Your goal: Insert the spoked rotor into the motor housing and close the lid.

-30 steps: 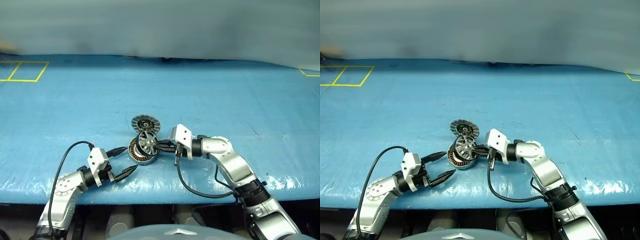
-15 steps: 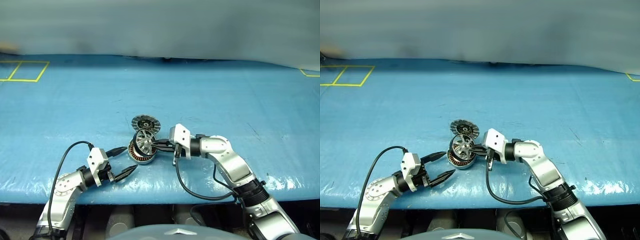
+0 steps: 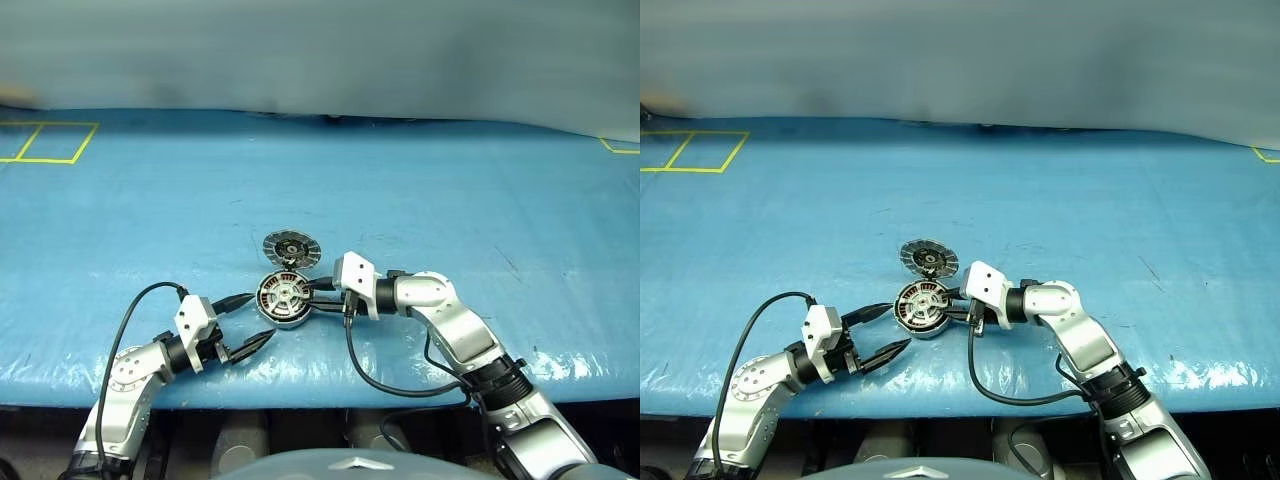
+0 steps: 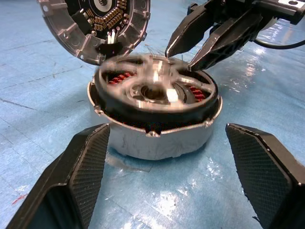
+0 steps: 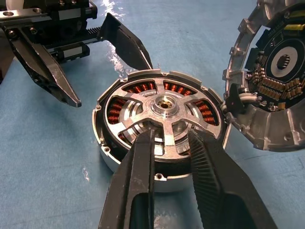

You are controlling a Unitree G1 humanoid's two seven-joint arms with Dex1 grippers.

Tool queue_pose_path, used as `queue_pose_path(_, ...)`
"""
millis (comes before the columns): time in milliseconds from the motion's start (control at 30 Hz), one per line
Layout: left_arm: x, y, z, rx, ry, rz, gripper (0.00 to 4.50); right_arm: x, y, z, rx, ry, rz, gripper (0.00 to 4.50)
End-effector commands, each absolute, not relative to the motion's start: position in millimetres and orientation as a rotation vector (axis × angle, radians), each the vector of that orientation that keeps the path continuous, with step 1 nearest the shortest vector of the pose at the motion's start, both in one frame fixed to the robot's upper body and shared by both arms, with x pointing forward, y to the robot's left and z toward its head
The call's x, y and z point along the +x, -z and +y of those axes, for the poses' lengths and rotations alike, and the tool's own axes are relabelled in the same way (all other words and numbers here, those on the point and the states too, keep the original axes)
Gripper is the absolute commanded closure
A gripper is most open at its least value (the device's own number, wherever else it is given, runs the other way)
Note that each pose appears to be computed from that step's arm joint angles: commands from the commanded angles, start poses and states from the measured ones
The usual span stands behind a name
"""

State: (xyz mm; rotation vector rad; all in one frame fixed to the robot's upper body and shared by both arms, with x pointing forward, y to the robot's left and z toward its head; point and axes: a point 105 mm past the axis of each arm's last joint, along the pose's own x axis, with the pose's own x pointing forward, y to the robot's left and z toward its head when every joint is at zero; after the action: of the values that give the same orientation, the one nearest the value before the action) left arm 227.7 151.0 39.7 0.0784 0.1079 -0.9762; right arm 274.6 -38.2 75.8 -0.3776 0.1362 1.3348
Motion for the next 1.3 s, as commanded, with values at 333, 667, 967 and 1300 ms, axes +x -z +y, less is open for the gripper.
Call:
queue_pose_path(333,227.3,-48.7,150.0,0.088,0.98,0.067,0.37,280.0,-98.1,-44.4,-0.277,-1.285,0.047,3.81)
queue_pose_path(667,226.9,-47.7,148.5,0.085,0.981,0.066,0.37,272.9,-82.3,-27.8,-0.253,-1.326,0.09,4.47)
queue_pose_path(967,227.1,-47.9,149.4,0.09,0.976,0.066,0.37,275.2,-52.4,-30.7,-0.344,-1.293,0.201,4.47)
queue_pose_path(1300,226.1,-47.4,149.6,0.079,0.972,0.066,0.37,278.1,-89.4,-30.9,-0.182,-1.268,0.052,4.47)
